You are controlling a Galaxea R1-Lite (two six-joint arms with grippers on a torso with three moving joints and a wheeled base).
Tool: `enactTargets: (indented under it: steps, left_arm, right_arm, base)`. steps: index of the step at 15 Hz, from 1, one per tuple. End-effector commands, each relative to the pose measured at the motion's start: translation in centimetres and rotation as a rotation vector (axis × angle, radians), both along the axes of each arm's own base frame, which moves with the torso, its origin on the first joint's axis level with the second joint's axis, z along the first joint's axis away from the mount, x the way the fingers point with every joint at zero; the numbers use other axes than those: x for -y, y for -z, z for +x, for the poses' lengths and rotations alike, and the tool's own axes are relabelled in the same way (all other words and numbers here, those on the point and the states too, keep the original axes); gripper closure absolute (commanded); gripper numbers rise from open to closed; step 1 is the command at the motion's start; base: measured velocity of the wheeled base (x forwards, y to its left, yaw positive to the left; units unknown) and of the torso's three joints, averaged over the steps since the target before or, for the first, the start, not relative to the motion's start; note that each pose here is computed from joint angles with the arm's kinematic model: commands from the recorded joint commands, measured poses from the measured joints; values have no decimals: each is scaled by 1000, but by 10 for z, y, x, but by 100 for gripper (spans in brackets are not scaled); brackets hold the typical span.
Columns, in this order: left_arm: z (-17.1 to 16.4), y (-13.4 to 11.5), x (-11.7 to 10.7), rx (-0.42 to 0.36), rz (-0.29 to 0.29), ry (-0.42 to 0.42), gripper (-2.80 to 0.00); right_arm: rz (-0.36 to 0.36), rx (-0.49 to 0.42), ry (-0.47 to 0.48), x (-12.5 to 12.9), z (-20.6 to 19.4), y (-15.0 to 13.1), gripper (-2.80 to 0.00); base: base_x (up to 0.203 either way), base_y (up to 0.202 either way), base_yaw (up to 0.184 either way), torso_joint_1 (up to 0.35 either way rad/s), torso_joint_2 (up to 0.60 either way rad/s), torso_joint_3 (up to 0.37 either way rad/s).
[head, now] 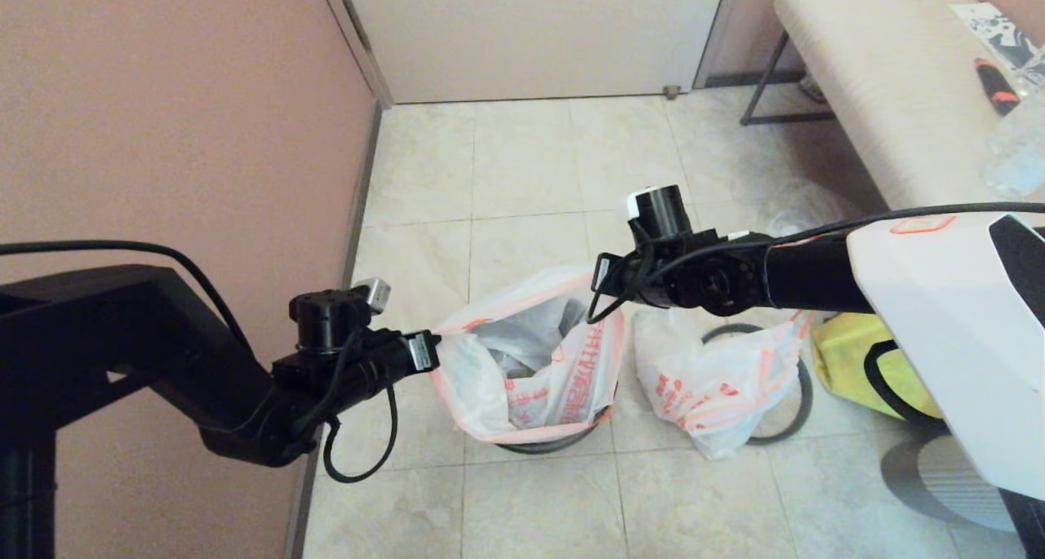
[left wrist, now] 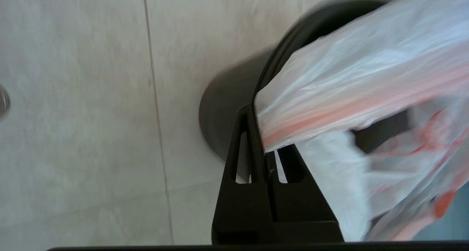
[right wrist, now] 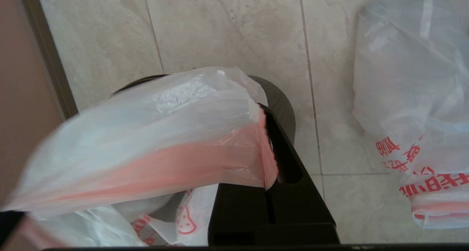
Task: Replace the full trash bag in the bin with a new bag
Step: Put the new garbage bag on the trash can
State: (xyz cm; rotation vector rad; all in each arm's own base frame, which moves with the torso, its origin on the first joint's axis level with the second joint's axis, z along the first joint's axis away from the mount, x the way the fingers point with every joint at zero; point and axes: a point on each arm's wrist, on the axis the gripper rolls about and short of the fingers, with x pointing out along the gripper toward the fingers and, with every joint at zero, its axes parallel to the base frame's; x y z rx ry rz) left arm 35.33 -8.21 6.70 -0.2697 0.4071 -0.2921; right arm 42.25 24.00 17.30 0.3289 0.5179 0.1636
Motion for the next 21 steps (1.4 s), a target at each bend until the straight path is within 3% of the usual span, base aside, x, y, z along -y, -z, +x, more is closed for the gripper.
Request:
enactTargets:
  steps: [1,4,5,9,12,13,15,16,19,21]
  left_arm:
    - [-1,10,-1,-29,4,-5,0]
    - [12,6,2,10,-4,-14,0]
    - [14,5,2,16,-6,-17,-280]
    - [1,-11,-1,41,-8,-30,-280]
    - [-28,-38,-6,61,-12,-25,-280]
    - [-40,-43,-6,26,-4,-17,-280]
    - [-67,-30,-3,-175,2,-3,-280]
    - [-73,-23,1,-230,-15,-3,-280]
    - [-74,-1,20,-325,-38,18,-280]
    - [-67,8,28,-346,-48,4,-280]
  right_arm:
    - [2,1,3,-2,3,-1,0]
    - [-32,30,-31,-5,5,0,0]
    - [-30,48,-34,-6,6,-1,-280]
    - [-34,38,-48,-8,-2,-9,-280]
    - [-91,-57,-93,-19,-20,-6,-280]
    - [-111,-87,-104,-23,-25,-3,-280]
    - [-141,-129,-111,-26,-29,4,-280]
    - [-141,-127,-108,-25,-28,4,-280]
    - [-129,-119,-106,-24,-32,-3,-280]
    - [-113,-134,-103,-26,-39,-4,-280]
  base:
    - [0,0,0,0,0,0]
    - [0,0,0,0,0,0]
    - [0,0,0,0,0,0]
    - [0,0,0,0,0,0]
    - [0,0,0,0,0,0]
    - [0,0,0,0,0,0]
    - [0,0,0,0,0,0]
    - [0,0,0,0,0,0]
    - [0,0,0,0,0,0]
    - [0,0,0,0,0,0]
